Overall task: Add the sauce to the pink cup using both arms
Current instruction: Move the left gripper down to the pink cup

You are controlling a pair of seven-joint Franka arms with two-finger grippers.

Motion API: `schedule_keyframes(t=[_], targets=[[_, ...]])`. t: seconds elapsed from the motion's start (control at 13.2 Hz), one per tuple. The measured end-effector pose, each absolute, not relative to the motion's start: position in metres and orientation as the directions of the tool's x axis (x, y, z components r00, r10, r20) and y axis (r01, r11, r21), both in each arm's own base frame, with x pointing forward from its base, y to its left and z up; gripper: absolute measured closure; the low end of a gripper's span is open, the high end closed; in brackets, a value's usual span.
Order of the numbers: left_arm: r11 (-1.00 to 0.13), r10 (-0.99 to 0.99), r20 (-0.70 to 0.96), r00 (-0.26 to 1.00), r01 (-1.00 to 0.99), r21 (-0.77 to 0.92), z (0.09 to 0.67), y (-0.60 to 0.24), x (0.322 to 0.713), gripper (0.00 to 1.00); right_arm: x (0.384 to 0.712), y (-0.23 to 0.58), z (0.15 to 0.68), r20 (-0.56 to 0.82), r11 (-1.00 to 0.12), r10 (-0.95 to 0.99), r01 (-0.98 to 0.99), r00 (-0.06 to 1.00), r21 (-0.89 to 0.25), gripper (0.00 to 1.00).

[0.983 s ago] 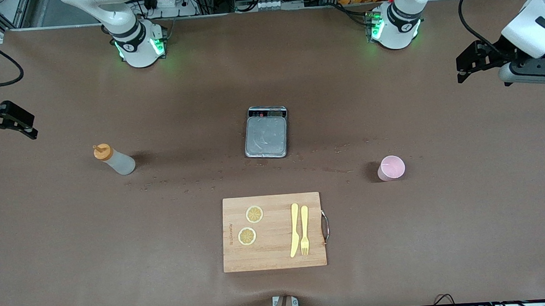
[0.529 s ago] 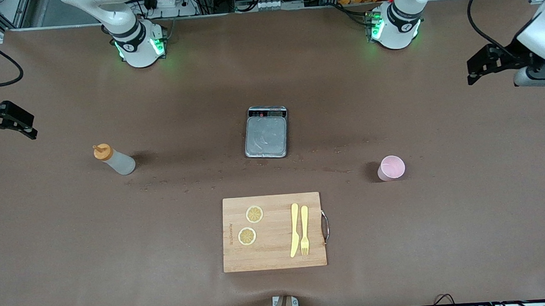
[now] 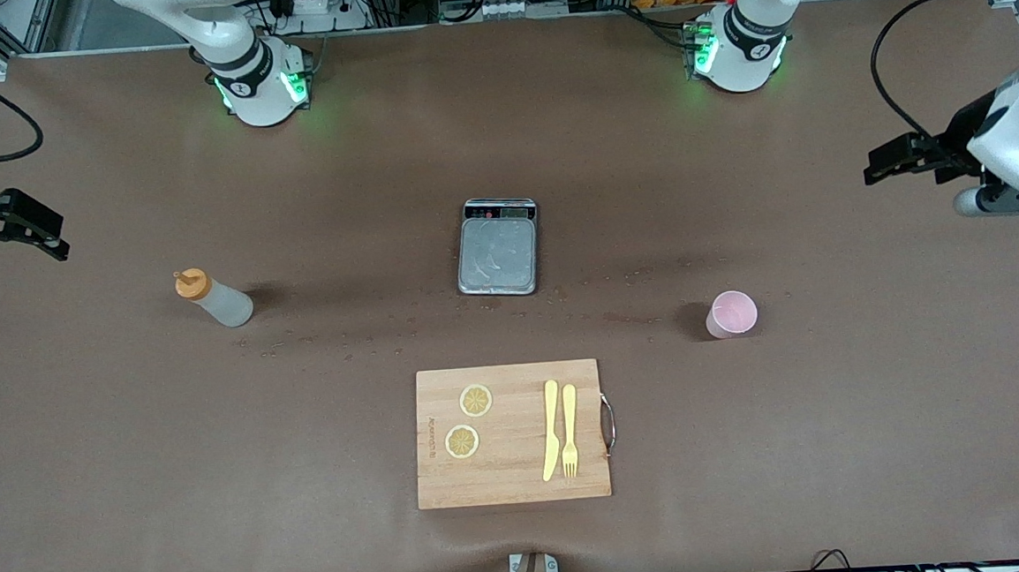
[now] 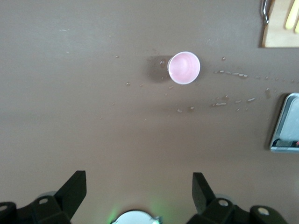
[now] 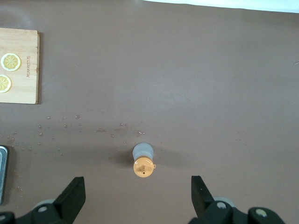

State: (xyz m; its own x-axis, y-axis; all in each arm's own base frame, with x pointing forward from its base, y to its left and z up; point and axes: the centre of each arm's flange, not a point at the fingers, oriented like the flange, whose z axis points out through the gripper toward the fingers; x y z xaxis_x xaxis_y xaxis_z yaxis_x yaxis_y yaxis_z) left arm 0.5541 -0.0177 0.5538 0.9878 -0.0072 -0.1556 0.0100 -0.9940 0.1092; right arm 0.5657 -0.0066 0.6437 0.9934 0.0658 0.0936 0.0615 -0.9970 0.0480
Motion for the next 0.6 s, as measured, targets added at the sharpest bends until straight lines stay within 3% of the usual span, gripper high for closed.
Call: schedule_keyframes(t=[0.6], targets=[[-0.979,0.153,-0.102,0.983,0.165,0.121,0.412,-0.058,0.581,0.00,0.566,-0.007,0.643,0.093,-0.997,0.066,0.062,0.994,0.048,0.00]])
